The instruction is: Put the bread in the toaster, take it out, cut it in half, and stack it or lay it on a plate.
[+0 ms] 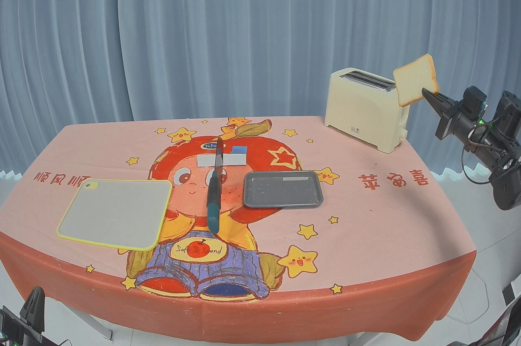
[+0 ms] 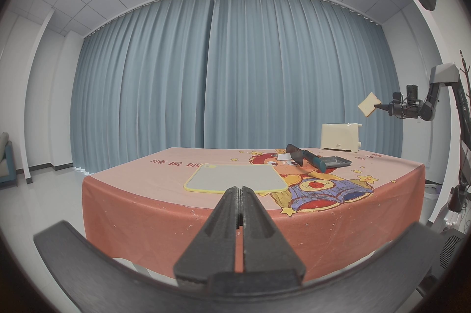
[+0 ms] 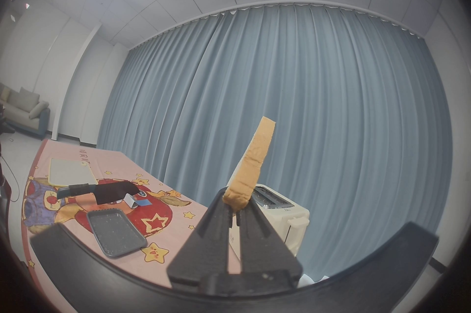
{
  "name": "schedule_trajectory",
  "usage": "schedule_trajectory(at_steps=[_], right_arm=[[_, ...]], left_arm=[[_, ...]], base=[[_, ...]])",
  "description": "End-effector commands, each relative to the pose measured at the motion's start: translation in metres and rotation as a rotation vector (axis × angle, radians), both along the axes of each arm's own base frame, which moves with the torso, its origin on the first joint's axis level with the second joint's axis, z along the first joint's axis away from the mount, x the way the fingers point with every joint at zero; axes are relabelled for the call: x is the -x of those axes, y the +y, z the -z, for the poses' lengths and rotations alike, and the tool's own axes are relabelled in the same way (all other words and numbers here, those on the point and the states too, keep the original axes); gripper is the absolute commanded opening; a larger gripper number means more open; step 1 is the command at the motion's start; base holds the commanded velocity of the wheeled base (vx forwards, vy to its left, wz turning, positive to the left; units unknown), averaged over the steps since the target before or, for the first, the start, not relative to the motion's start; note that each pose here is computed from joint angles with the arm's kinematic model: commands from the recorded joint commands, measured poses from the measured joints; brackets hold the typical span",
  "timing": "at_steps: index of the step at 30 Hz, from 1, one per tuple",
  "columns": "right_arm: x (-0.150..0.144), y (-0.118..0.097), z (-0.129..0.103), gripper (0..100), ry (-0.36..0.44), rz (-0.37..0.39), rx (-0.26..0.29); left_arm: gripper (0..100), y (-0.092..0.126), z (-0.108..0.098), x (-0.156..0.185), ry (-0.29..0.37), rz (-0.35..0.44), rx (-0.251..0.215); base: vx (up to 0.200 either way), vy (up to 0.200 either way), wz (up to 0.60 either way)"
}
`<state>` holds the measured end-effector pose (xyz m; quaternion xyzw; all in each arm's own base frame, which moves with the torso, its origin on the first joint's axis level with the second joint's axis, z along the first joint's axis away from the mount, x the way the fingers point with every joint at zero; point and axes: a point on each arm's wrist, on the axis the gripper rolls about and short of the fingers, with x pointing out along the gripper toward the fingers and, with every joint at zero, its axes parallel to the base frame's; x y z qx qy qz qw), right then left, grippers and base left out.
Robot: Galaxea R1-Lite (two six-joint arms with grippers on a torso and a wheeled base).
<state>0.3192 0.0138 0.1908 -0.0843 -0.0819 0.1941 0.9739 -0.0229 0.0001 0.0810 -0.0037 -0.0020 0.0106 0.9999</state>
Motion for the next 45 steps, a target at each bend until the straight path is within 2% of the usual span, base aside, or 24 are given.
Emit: schedule_trajectory(at_steps=[1,6,9,14,23,27,32,39,45], right_arm=[[-0.005,-0.005,-0.013,0,-0.031,0.001,0.020],[-0.009,-0.005,-0.016,0,-0.019,-0.044,0.060],[-0.014,-0.008,-0.021,0,-0.022,-0.040,0.066],[-0.015,-0.006,-0.022,0,-0.004,-0.095,0.079],[-0.025,-0.007,-0.029,0,-0.035,-0.088,0.085],[-0.028,-0.009,-0.032,0,-0.009,-0.085,0.090],[-0.045,-0.009,-0.042,0,-0.020,-0.083,0.098],[-0.077,-0.009,-0.043,0,-0.044,-0.082,0.121],[-0.083,-0.006,-0.045,0,-0.036,-0.088,0.129]], left_arm=[[0,0.000,0.005,0.000,0.001,0.000,0.000],[0,0.000,0.005,0.000,0.001,-0.002,0.000],[0,0.000,0.005,0.000,0.001,-0.002,0.000],[0,0.000,0.005,0.000,0.001,-0.002,0.000],[0,0.000,0.005,0.000,0.002,-0.003,-0.001],[0,0.000,0.005,0.000,0.002,-0.003,0.002],[0,0.000,0.005,0.000,0.002,-0.003,0.002],[0,0.000,0.005,0.000,0.002,-0.003,0.002],[0,0.000,0.005,0.000,0.002,-0.003,0.003]], base=[[0.000,0.000,0.00],[0.000,0.000,0.00],[0.000,0.000,0.00],[0.000,0.000,0.00],[0.000,0.000,0.00],[0.000,0.000,0.00],[0.000,-0.200,0.00],[0.000,-0.200,0.00],[0.000,-0.200,0.00]])
